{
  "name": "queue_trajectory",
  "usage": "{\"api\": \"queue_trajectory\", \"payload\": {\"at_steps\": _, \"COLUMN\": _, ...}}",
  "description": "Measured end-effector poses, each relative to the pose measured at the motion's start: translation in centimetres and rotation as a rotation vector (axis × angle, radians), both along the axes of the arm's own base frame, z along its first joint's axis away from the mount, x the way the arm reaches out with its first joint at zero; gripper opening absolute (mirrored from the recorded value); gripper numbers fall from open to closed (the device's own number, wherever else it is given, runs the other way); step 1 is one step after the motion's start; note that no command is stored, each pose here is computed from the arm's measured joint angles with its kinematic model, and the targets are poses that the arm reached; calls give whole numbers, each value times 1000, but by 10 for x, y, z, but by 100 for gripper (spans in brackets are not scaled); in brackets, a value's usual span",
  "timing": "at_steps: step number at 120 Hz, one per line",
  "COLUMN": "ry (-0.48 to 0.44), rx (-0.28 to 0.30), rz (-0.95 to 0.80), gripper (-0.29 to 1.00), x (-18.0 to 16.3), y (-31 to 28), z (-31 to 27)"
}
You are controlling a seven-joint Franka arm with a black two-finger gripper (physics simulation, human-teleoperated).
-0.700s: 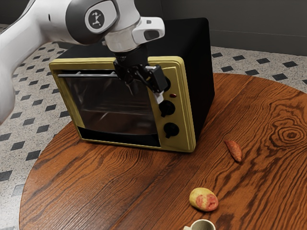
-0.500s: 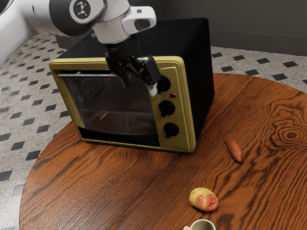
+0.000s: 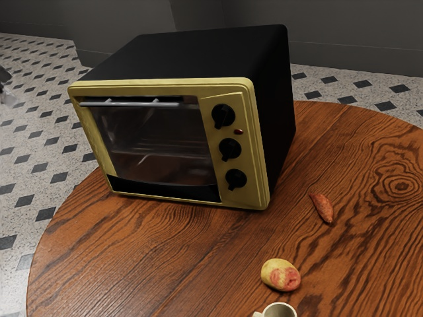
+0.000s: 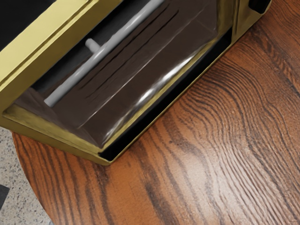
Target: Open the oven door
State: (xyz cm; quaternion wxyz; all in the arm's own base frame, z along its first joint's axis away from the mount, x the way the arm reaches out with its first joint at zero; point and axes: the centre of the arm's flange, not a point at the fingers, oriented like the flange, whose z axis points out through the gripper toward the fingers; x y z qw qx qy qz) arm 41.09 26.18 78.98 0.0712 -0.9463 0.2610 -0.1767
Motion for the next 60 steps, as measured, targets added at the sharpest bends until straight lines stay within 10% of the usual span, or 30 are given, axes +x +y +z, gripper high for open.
{"api": "queue_trajectory", "payload": {"at_steps": 60, "ry": -101, "rx": 286, "rz": -527, "gripper": 70, "x": 39, "y": 1, "z": 0}}
